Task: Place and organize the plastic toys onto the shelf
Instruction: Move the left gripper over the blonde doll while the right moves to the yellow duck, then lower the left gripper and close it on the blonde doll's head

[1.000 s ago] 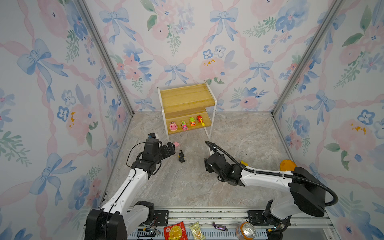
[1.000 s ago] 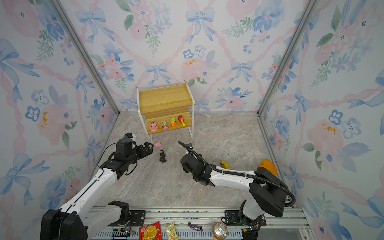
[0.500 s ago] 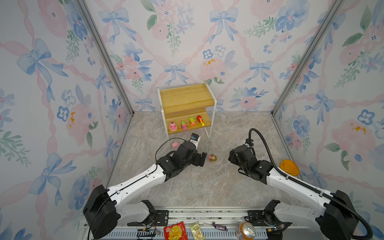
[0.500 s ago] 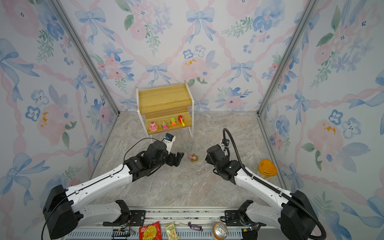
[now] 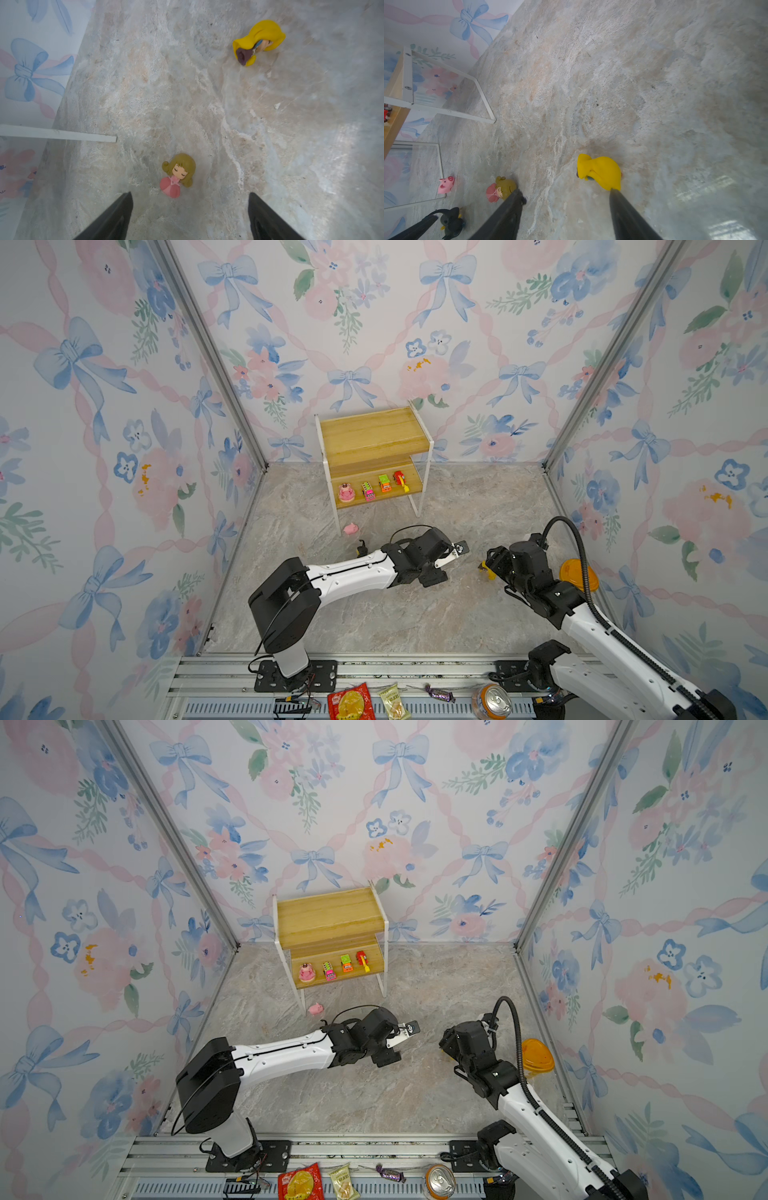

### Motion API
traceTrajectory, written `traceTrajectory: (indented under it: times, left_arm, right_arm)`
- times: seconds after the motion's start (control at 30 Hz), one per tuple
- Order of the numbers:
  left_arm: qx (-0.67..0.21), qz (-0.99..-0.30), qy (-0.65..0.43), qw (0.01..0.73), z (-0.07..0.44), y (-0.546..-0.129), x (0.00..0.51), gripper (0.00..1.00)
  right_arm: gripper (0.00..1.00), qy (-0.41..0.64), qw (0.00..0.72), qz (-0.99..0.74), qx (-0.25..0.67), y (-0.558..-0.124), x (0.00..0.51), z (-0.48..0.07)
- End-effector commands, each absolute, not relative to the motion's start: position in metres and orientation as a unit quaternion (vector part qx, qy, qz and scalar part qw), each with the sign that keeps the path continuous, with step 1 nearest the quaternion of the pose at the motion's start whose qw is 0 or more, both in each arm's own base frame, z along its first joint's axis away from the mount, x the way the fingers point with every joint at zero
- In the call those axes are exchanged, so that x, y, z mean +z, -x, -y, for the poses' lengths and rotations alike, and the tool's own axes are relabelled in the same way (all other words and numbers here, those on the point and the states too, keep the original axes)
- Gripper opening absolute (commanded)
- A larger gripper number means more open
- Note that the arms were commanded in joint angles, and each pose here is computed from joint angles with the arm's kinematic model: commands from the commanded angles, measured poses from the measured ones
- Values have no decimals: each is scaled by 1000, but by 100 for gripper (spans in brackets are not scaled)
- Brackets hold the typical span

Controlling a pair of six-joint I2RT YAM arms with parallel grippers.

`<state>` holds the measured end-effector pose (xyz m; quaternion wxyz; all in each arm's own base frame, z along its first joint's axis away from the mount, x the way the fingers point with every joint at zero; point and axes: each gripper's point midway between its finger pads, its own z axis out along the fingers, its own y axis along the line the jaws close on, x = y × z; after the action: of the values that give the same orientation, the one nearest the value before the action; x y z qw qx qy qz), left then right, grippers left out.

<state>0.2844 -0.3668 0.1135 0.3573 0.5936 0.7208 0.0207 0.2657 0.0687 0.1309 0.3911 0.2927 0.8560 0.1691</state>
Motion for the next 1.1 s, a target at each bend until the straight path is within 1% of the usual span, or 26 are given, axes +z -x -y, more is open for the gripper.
traceTrajectory:
  times: [0.0,0.07,0.2,0.4,0.53,0.77,1.07]
  left_arm:
    - [95,-674,-661,314,364,-300,90,78]
    - [100,-667,-674,301,371,-308,83,76]
    - [106,-656,-693,280,369,-321,74,72]
    - [80,-621,-731,270,359,-326,77,67]
    - [61,-597,-754,268,360,-321,78,69]
    - [60,-586,-767,255,368,-317,63,69]
    - [54,-591,-770,234,370,-318,46,64]
  right_arm:
    - [69,-279,398,-855,180,-262,126,-67]
    - [69,-273,400,-857,174,-262,123,-65]
    - [69,-251,405,-860,181,-267,127,-70]
    - [69,-225,422,-860,182,-277,132,-75]
    - [69,-216,428,-858,184,-282,132,-76]
    - [69,-201,438,-857,184,-288,136,-78]
    - [69,-194,432,-862,183,-291,131,-81]
